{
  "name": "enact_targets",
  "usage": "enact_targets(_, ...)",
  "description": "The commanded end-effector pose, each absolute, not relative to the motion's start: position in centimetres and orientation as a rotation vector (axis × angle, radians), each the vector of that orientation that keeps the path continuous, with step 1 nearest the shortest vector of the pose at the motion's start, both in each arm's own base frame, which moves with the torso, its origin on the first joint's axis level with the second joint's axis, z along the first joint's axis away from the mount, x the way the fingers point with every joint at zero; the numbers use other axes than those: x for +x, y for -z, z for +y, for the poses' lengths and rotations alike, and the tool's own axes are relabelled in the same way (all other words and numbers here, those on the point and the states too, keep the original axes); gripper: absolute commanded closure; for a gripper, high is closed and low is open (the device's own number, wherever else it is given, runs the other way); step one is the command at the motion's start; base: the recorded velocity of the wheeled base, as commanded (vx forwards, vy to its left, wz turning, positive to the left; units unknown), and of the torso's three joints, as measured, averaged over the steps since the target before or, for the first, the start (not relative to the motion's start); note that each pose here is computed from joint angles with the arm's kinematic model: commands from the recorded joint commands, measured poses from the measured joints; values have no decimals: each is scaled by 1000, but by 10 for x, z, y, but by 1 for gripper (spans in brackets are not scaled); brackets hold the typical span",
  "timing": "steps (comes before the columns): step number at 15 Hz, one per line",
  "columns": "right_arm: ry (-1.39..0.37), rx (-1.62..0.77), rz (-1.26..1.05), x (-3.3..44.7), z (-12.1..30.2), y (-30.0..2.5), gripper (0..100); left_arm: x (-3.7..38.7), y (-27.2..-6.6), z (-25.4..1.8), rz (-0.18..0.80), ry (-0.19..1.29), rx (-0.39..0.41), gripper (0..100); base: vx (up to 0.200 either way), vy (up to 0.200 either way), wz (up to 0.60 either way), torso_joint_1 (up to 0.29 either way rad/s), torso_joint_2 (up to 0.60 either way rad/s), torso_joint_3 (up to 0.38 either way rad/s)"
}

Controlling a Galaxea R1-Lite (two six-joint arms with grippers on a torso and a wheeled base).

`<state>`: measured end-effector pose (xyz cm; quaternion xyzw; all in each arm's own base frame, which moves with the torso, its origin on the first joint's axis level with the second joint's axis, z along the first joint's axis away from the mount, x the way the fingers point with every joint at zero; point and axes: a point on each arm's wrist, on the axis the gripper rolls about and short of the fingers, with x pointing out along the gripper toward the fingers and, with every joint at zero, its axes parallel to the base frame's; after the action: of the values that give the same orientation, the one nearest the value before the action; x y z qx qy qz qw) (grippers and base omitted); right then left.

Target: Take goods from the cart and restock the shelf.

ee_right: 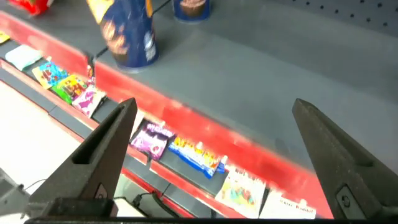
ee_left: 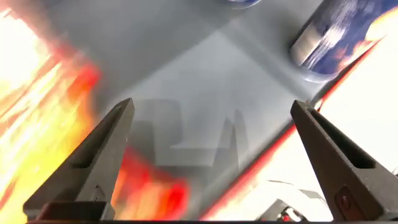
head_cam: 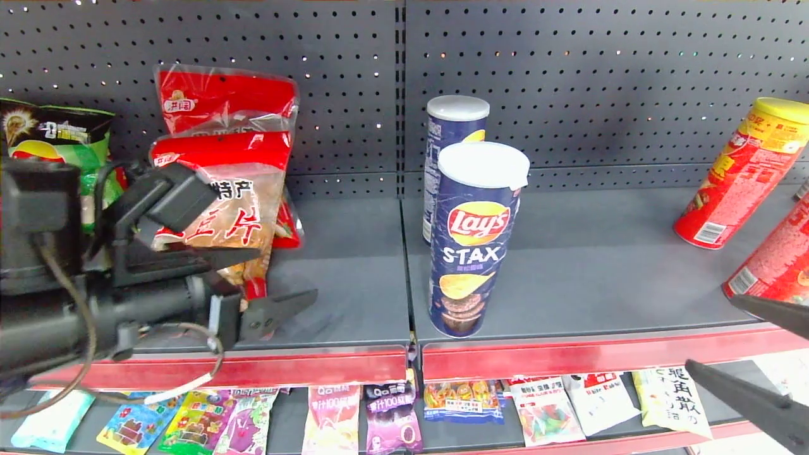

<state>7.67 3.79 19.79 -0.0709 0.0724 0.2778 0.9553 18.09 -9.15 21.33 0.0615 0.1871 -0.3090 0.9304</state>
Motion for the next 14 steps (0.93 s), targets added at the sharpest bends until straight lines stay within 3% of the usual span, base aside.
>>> enact_targets(1, -535, -132, 97, 39, 20, -181, 0, 103, -209, -47, 332, 433, 110, 0, 0, 0, 0, 0, 0, 0)
enact_targets(5, -412, -94, 167, -5, 1, -160, 0, 34, -185, -10, 330, 198, 61, 0, 0, 0, 0, 0, 0, 0)
enact_targets(6, -281, -95, 189, -12, -2, -155, 0, 5, -170, 3, 356, 107, 53, 0, 0, 0, 0, 0, 0, 0)
enact_targets(9, -127, -77, 224, -25, -4, -145, 0, -37, -139, 8, 426, -148, -18, 0, 0, 0, 0, 0, 0, 0)
enact_targets(12, -21, -63, 309, -32, -1, -136, 0, -53, -101, 6, 374, -186, -41, 0, 0, 0, 0, 0, 0, 0)
enact_targets(14, 0, -66, 285, -39, -1, -117, 0, -55, -99, 4, 343, -129, -58, 0, 0, 0, 0, 0, 0, 0)
